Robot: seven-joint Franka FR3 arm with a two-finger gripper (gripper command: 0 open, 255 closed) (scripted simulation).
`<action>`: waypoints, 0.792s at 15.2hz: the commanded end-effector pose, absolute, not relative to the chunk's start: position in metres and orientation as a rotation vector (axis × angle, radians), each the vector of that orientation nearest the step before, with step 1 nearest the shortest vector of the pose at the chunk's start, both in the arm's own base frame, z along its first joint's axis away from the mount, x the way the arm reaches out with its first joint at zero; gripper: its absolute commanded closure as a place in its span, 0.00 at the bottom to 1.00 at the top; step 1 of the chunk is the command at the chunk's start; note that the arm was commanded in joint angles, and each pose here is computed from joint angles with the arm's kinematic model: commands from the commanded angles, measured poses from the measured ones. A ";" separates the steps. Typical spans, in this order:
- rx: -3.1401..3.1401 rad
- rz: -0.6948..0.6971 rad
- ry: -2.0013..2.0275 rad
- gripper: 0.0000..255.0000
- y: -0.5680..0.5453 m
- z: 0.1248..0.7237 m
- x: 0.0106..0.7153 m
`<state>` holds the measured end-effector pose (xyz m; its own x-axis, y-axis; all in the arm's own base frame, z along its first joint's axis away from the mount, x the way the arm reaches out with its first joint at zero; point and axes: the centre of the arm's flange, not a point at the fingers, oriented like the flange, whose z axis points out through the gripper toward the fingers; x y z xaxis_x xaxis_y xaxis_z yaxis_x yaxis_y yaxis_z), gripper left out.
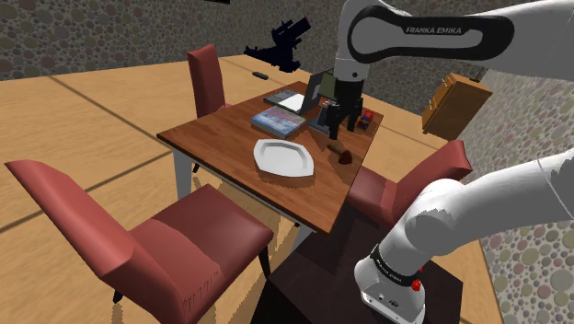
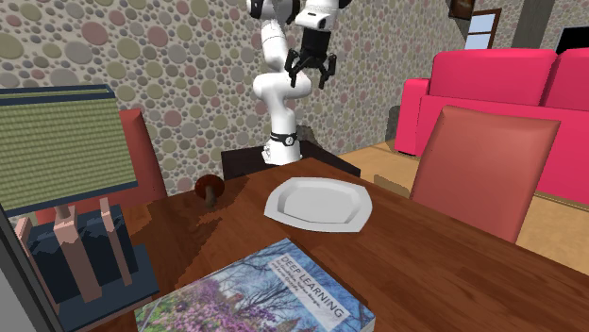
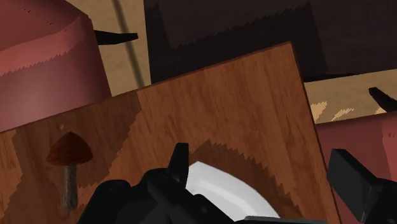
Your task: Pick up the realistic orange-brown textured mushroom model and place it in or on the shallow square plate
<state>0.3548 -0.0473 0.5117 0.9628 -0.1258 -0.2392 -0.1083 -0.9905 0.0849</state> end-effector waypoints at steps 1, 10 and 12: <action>3.018 -0.389 -0.228 0.00 -0.062 0.501 0.372; 2.903 -0.440 -0.429 0.00 -0.139 0.451 0.447; 2.876 -0.450 -0.472 0.00 -0.158 0.440 0.462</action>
